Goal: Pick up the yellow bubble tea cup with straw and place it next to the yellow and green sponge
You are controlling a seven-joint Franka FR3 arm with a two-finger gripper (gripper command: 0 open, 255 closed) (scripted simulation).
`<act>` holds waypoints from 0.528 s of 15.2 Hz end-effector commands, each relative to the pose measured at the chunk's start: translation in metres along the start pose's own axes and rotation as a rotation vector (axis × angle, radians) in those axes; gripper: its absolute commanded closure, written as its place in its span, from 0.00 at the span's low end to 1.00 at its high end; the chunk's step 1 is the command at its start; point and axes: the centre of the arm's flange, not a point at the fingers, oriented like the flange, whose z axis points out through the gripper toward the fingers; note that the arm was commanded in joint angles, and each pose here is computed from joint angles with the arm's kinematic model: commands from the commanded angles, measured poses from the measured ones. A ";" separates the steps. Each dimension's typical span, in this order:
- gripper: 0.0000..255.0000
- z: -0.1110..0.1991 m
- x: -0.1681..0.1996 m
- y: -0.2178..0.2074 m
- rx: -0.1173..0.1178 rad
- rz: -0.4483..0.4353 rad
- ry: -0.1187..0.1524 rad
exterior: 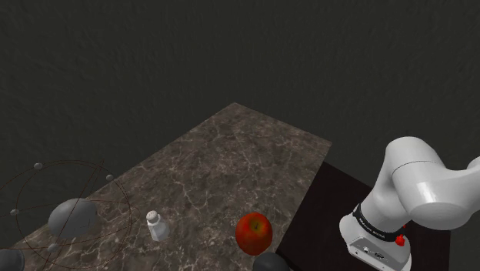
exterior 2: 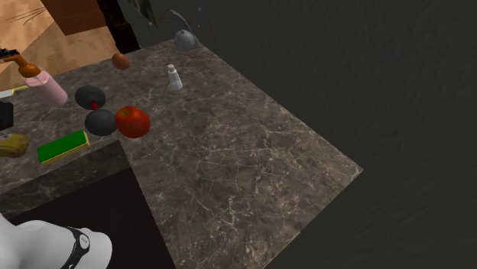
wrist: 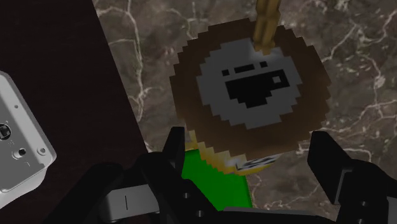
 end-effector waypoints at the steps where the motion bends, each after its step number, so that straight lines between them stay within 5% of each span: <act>1: 1.00 0.012 0.000 -0.001 0.001 0.000 0.000; 8: 1.00 0.021 0.000 -0.001 0.001 0.000 0.000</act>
